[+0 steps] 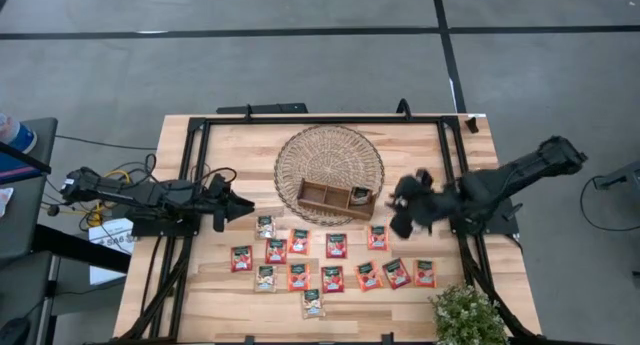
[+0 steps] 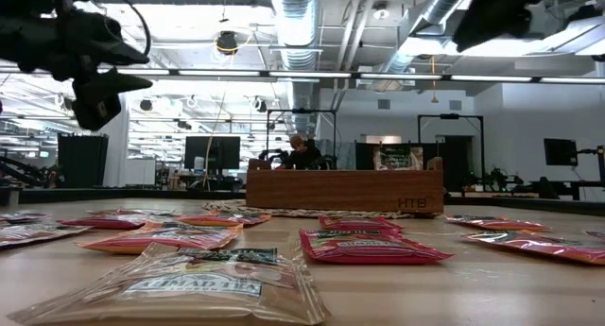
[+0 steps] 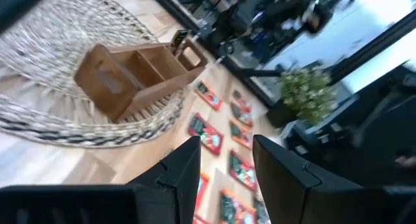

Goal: Pick & Place Tea
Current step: Put the brown tea bag into the right section of the wooden organizer

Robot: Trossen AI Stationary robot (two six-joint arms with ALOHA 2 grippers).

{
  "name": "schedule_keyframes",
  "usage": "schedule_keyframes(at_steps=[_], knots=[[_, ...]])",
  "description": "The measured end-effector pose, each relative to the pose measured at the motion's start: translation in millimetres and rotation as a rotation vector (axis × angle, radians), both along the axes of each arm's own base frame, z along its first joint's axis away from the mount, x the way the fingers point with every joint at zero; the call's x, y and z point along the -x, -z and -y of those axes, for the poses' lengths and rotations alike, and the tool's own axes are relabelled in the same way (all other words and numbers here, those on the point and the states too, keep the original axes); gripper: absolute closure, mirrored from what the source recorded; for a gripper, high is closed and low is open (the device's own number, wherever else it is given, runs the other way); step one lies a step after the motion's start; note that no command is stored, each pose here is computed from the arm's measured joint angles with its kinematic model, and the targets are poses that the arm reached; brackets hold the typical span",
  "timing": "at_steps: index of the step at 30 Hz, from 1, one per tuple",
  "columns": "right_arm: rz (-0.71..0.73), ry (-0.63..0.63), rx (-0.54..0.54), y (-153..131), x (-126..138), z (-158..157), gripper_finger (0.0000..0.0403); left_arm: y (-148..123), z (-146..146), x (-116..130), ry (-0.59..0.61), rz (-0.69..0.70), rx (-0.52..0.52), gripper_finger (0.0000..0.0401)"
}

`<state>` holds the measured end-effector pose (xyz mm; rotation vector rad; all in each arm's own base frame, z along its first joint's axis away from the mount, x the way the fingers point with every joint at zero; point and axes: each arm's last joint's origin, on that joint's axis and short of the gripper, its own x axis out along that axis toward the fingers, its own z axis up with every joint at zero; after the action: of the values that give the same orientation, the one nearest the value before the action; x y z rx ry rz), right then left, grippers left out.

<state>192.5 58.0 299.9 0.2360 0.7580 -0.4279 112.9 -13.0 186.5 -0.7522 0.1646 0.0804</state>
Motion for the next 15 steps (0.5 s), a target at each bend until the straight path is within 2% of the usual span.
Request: schedule_keyframes(at_steps=[7,12,15], knots=[[0.237,-0.018,0.029,-18,23,40,0.0296,-24,1,-16,-0.043,-0.282,-0.121,0.0268],[0.488,-0.056,-0.04,-4,35,47,0.0296,-26,3,-34,-0.044,-0.477,-0.16,0.0268],[0.591,-0.081,-0.05,12,38,46,0.0296,-25,6,-48,-0.032,-0.581,-0.175,0.0268]])
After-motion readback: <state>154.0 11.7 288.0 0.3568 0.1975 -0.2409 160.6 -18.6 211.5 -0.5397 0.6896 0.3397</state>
